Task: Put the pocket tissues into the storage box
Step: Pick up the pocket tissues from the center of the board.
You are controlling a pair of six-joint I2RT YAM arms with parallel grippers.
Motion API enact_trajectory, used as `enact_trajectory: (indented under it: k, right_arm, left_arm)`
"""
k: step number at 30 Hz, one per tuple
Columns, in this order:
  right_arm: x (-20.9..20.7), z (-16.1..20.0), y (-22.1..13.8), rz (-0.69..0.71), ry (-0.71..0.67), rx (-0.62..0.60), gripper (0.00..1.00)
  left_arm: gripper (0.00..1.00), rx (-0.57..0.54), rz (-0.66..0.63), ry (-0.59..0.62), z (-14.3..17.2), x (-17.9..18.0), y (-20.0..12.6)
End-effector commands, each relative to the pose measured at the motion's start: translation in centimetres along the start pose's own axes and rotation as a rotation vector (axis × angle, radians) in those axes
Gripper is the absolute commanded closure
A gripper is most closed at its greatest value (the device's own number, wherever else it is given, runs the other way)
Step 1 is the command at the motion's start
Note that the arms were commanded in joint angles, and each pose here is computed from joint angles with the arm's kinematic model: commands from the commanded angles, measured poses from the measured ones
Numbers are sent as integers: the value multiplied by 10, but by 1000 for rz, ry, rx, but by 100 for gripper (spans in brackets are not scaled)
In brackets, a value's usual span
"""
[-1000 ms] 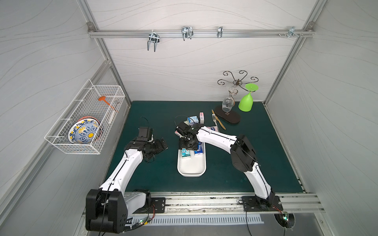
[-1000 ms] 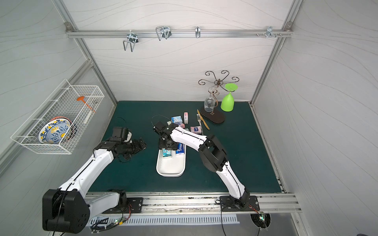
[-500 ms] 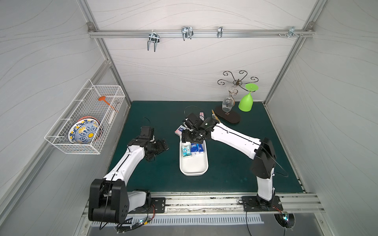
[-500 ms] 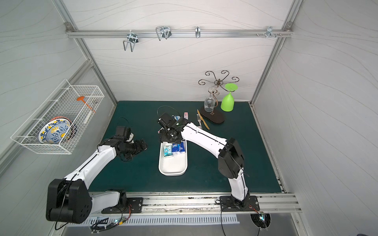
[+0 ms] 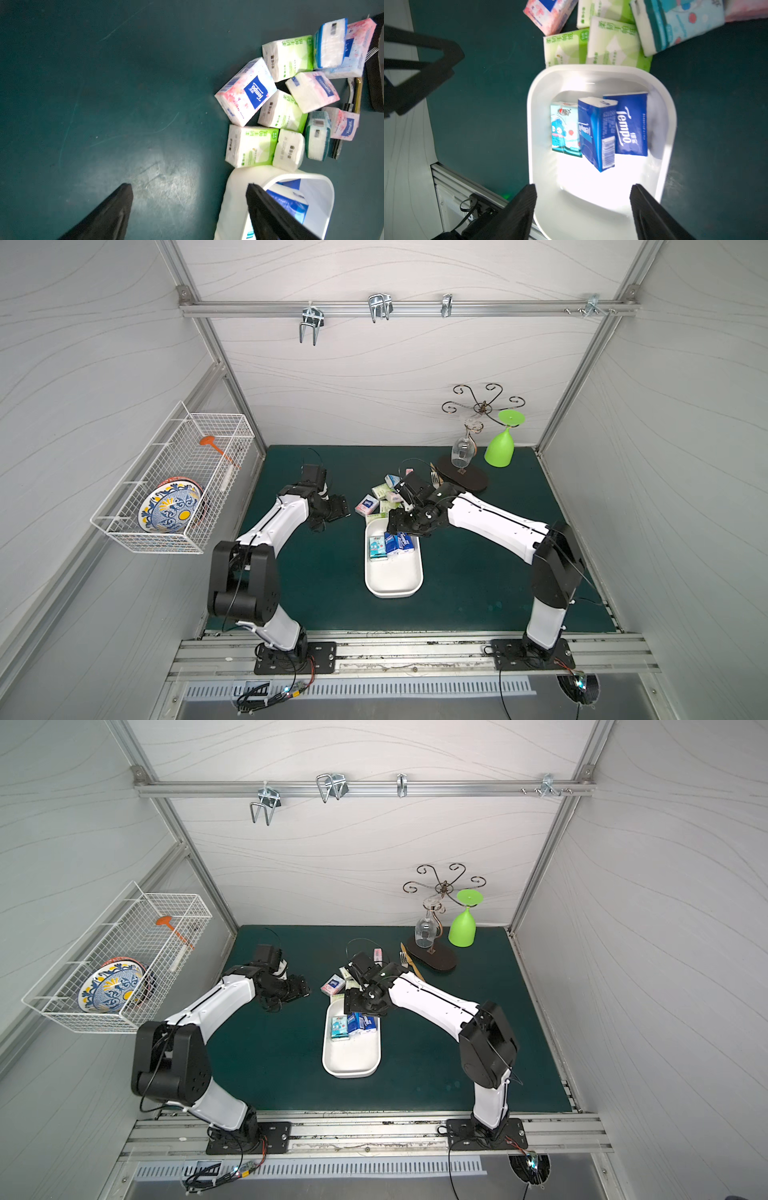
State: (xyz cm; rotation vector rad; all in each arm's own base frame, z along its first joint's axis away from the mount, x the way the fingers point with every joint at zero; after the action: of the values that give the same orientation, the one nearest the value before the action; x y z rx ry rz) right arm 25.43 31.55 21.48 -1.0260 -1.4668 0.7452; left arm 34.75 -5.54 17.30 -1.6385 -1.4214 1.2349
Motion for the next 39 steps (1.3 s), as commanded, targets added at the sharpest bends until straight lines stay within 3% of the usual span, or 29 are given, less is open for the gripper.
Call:
enact_trajectory:
  k: [1,7,16,35,39]
  right_arm:
    - [-16,0,-21,-24,-22,-18,23]
    - [-52,0,-32,-18,15,-20,23]
    - [-89,-7,-52,-28,54,-48,21]
    - [-105,-9,-56,41,85,-70,20]
    - [-105,-9,-55,42,84,-69,20]
  left_arm:
    - [10,-27,-6,98,-24,-14,7]
    - [14,-18,-61,278,-51,-45,28]
    - [14,46,23,493,-65,-66,62]
    - [18,179,-4,614,-52,-74,108]
    - [25,182,-26,613,-53,-73,113]
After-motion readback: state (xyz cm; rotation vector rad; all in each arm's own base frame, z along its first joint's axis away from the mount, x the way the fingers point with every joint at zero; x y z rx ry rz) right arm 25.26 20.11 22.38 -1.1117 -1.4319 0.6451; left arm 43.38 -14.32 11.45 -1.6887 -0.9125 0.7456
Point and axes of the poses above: each gripper's point midway between its finger pads, its own y axis out along the fingers, its own x axis along the line the jaws close on, z = x × y, the point moved 8 cm from there along -y, back along the fingers, and after that the axes turned 13 degrees about y, right-handed, at the moved point
